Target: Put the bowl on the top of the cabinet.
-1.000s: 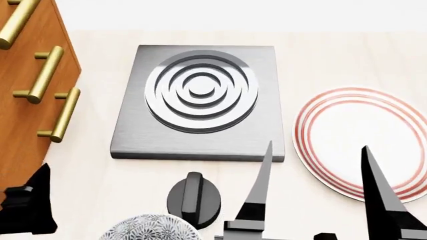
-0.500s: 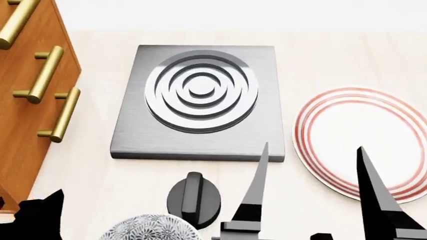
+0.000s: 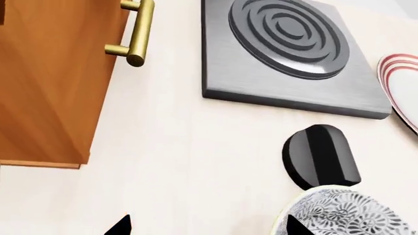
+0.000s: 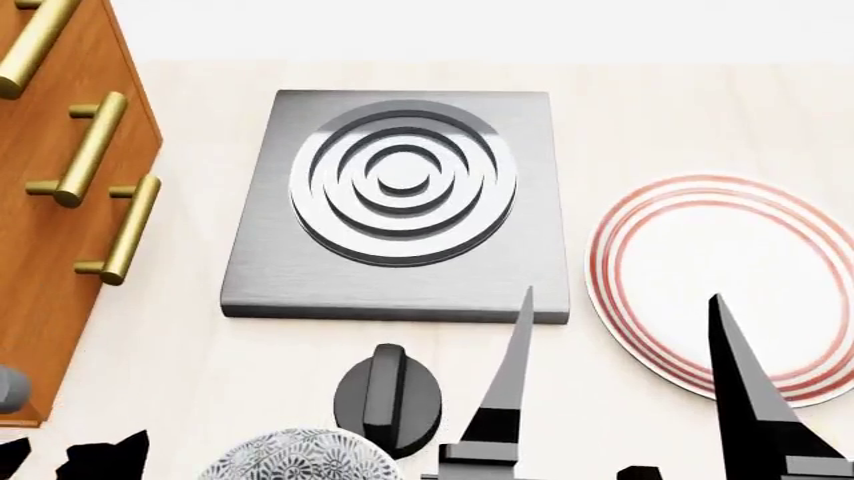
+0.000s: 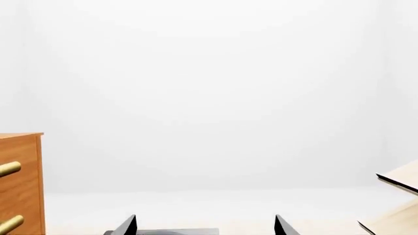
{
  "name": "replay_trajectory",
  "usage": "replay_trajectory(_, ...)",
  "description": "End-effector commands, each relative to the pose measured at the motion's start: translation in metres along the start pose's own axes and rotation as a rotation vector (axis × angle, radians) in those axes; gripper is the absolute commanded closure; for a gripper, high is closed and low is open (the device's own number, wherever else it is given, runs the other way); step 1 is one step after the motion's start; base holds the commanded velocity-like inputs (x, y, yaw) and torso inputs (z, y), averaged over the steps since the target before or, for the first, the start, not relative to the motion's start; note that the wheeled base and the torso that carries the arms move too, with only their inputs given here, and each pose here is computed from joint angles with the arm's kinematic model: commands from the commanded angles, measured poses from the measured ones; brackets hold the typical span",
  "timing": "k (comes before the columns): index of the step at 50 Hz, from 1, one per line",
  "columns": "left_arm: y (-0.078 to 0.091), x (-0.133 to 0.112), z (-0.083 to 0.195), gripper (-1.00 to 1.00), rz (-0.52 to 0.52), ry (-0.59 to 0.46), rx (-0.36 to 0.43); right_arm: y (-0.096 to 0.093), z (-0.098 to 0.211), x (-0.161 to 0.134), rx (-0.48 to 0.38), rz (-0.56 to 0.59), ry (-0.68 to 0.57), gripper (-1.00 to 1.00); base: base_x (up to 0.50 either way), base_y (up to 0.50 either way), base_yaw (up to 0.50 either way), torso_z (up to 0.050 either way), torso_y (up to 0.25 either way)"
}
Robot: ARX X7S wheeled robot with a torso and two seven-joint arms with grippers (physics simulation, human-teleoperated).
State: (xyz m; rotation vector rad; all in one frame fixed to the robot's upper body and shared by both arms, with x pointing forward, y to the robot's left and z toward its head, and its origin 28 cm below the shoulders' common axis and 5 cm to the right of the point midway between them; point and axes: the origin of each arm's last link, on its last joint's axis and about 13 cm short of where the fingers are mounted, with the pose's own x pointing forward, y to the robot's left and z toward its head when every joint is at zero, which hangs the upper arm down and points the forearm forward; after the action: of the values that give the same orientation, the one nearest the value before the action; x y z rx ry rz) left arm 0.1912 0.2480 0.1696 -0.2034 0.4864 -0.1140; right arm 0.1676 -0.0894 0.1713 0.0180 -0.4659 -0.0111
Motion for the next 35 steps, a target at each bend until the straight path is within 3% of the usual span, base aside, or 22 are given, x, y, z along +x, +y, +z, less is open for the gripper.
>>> replay_trajectory(1,-0.001,0.001,-0.005,-1.0,-0.055,0.01,-0.031,-0.002,0.0,0.002,-0.006,-0.006,-0.017,-1.0,0.0,0.0,0.0,0.0,0.0)
replay_trajectory(35,-0.009,-0.001,-0.026,-1.0,-0.103,0.084,0.003,0.0,0.0,0.002,-0.003,0.002,-0.021,-1.0,0.0,0.0,0.0,0.0,0.0)
